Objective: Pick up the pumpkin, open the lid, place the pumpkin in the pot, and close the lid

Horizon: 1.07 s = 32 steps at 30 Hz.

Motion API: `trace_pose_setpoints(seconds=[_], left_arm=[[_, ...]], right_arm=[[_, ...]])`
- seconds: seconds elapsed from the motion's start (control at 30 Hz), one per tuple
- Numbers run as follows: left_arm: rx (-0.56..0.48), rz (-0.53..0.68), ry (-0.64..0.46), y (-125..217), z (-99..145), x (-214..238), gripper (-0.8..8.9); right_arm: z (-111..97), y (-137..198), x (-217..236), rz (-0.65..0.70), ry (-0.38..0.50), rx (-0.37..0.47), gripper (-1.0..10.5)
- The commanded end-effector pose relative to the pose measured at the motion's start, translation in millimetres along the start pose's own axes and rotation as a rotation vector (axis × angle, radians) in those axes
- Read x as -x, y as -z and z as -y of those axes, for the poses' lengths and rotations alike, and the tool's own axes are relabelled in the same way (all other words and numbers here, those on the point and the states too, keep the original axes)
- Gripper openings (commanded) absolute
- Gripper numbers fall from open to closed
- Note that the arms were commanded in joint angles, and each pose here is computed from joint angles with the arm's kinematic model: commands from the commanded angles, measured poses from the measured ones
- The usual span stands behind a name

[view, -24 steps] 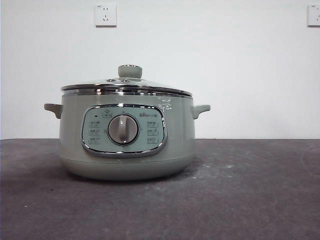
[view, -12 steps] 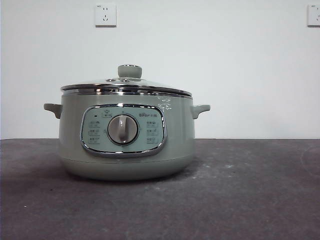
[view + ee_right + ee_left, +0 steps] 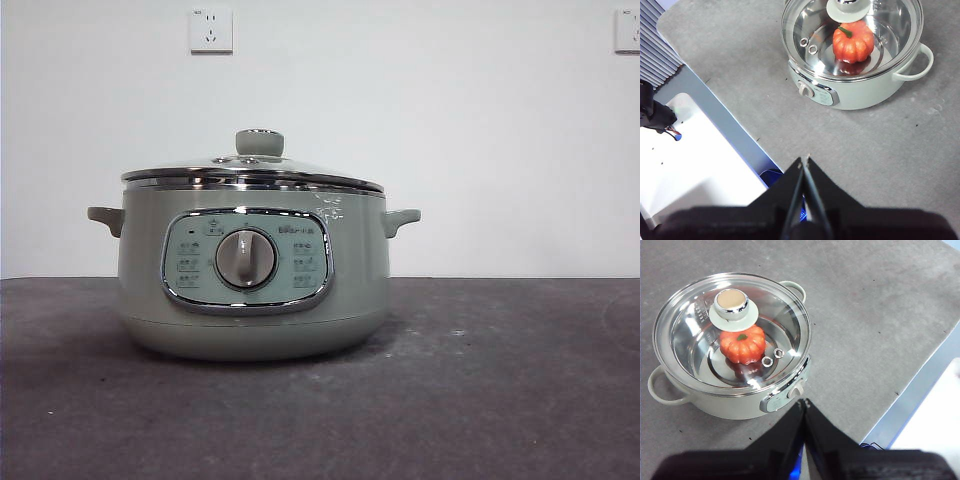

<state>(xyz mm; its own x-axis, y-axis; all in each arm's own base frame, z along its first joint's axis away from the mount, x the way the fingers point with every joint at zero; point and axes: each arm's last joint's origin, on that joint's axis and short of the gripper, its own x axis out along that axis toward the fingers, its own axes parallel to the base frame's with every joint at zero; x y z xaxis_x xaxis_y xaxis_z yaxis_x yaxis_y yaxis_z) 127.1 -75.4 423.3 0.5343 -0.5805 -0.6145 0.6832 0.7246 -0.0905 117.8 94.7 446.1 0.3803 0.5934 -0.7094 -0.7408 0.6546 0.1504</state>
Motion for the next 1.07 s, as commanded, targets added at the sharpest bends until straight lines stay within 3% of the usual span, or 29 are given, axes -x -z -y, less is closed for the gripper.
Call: trace_pose_setpoints(seconds=[0.03,0.43,0.53,0.8,1.07], left_arm=[[0.001,0.003,-0.001,-0.3,0.3,0.2,-0.04],[0.0,0.044,-0.012,-4.3,-0.6,0.5,-0.04],[-0.008,0.13,-0.03,-9.5,-0.8,6.6,-0.04],[-0.117,0.475,-0.336,-10.1,-5.2,65.6,-0.04],[-0.168,0.591,-0.618,19.3,9.2,114.3,-0.04]], right_arm=[[-0.4,1.5,0.7,-0.009,-0.001,-0.011,0.0],[-0.4,1.5,0.7,-0.009,-0.001,-0.011,0.0],[-0.5,1.5,0.7,-0.009,-0.001,-0.011,0.0],[-0.4,1.6,0.7,-0.009,-0.001,-0.011,0.0],[-0.8,2.2,1.9,-0.005,-0.001,-0.01,0.0]])
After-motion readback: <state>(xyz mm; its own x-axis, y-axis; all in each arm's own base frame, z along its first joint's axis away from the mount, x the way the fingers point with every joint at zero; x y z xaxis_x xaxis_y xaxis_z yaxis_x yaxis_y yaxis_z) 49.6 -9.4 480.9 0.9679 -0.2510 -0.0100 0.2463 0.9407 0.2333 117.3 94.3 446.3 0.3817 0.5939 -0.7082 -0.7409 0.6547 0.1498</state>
